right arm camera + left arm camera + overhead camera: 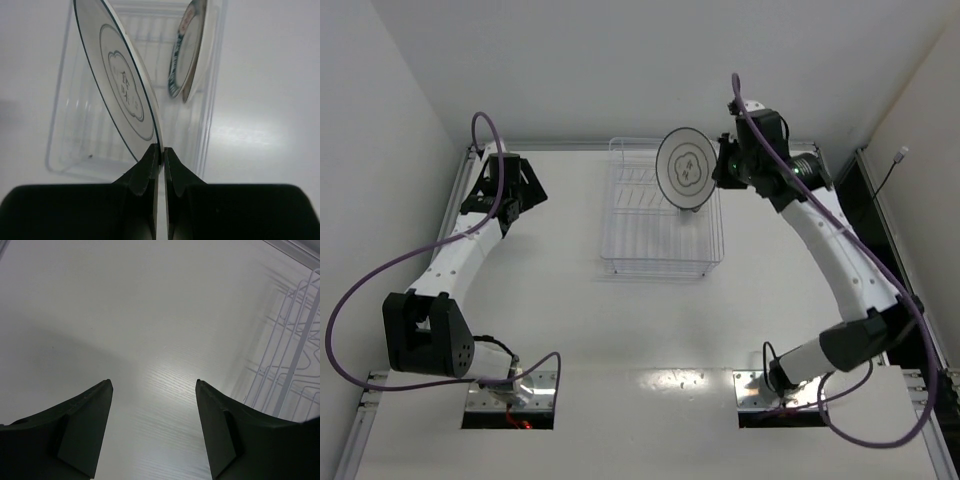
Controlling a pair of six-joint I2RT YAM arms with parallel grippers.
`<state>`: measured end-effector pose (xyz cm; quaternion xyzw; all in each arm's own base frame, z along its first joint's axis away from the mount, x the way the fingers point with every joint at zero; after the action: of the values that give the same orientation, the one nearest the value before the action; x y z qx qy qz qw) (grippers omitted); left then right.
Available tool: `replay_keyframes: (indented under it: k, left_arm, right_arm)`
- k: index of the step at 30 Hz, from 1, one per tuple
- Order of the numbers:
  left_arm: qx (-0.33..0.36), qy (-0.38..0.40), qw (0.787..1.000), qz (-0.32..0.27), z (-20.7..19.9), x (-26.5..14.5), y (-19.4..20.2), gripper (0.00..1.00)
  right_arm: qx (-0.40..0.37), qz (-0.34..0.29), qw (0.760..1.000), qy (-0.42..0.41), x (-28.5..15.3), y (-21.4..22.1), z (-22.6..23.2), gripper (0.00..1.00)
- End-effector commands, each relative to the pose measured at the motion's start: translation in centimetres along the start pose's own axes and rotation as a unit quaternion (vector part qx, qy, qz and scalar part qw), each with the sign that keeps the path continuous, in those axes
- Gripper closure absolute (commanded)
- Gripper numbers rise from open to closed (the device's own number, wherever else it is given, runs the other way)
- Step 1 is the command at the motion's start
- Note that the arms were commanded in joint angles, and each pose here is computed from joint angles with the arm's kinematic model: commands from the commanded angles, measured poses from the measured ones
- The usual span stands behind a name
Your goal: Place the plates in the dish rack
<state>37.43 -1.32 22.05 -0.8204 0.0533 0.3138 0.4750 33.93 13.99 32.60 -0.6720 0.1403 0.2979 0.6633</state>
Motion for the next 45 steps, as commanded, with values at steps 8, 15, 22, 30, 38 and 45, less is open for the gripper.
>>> replay_keyframes:
  k: [8,15,22,30,38,45]
  left_arm:
    - [-0.01,0.019,1.0,-0.02,-1.3,-0.8,-1.6,0.36]
    - [-0.009,0.016,1.0,-0.017,-1.2,-0.6,-1.4,0.36]
    - [-0.006,0.018,1.0,-0.004,-1.4,-0.2,-1.0,0.36]
    - [-0.006,0.018,1.0,-0.004,-1.4,-0.2,-1.0,0.36]
    - [-0.006,0.018,1.0,-0.004,-1.4,-0.2,-1.0,0.36]
    - [-0.006,0.018,1.0,-0.004,-1.4,-0.2,-1.0,0.36]
  right_arm:
    - [-0.036,-0.035,0.982,0.182,10.9,-6.7,-1.9,1.0]
    - [-0.039,-0.031,0.971,0.233,15.2,-7.3,-2.5,1.0]
    - [-0.052,-0.019,0.961,0.27,16.3,-5.9,-2.1,1.0]
    - [-0.065,-0.026,0.954,0.29,15.8,-5.2,-0.1,1.0]
    - [-0.068,-0.023,0.946,0.316,14.8,-5.0,-0.5,1.0]
    - [-0.064,-0.038,0.945,0.319,13.8,-5.3,-0.3,1.0]
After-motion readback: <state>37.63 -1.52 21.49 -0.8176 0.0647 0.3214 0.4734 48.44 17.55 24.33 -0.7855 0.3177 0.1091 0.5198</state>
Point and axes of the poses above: each gripper's point midway between its finger pads, its own x axis out along the fingers, its own z axis along the line the jaws close on, y = z × x, the point moved 4 cm from there along -x, back along the fingers, and after that the axes turned 9 degrees about -x, right-handed, at the moved point
